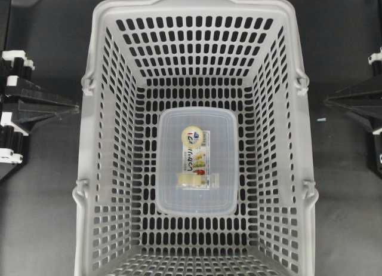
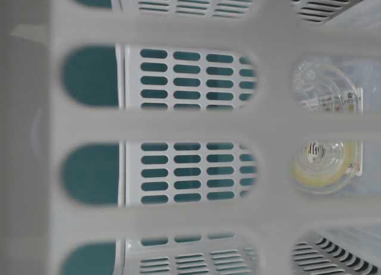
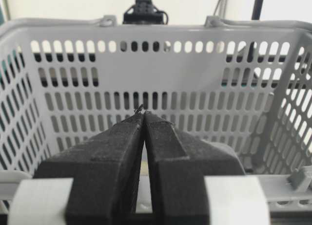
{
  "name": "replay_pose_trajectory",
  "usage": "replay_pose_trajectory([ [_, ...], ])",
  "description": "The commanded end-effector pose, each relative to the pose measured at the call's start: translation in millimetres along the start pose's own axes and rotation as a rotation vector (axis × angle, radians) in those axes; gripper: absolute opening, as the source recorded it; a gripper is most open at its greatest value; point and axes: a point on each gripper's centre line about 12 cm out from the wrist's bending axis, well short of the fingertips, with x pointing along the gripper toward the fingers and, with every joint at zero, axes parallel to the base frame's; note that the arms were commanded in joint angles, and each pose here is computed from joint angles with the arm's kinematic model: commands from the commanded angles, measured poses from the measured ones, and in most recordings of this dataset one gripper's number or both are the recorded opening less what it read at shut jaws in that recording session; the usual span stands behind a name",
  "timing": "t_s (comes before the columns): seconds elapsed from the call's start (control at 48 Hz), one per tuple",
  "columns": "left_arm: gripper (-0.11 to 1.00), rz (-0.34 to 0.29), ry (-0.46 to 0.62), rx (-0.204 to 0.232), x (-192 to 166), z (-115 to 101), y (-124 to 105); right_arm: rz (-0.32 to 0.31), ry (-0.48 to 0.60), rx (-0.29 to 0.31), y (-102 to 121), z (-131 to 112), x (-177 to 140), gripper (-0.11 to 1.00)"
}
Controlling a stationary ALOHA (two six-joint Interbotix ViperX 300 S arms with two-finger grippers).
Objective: Pick up the tape dispenser from the shopping basket with the left arm.
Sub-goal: 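Lower the open left gripper into the basket toward the tape dispenser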
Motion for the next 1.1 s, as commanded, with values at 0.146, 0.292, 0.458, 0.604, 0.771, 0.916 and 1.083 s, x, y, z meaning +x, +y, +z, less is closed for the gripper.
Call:
replay_pose_trajectory([
  [0.146,0.00,-0.048,0.036,0.027,22,47,-10,-0.003,0.023,0.041,0,6,1,0.00],
  [0.292,0.00,-0.081,0.183,0.028,46,60,-19,0.007,0.062,0.060,2,8,2,0.00],
  [0.458,0.00,-0.093,0.354,0.037,81,63,-26,0.014,0.102,0.062,4,5,-1,0.00],
  [0.604,0.00,-0.095,0.484,0.045,113,62,-31,0.018,0.122,0.062,4,4,-2,0.00],
  [0.771,0.00,-0.092,0.628,0.014,153,50,-40,0.019,0.116,0.060,4,6,-5,0.11],
  [0.916,0.00,-0.086,0.750,0.010,177,32,-44,0.019,0.102,0.060,4,10,-7,0.49],
  [1.083,0.00,-0.094,0.835,0.018,192,19,-52,0.019,0.110,0.060,4,9,-9,0.74],
])
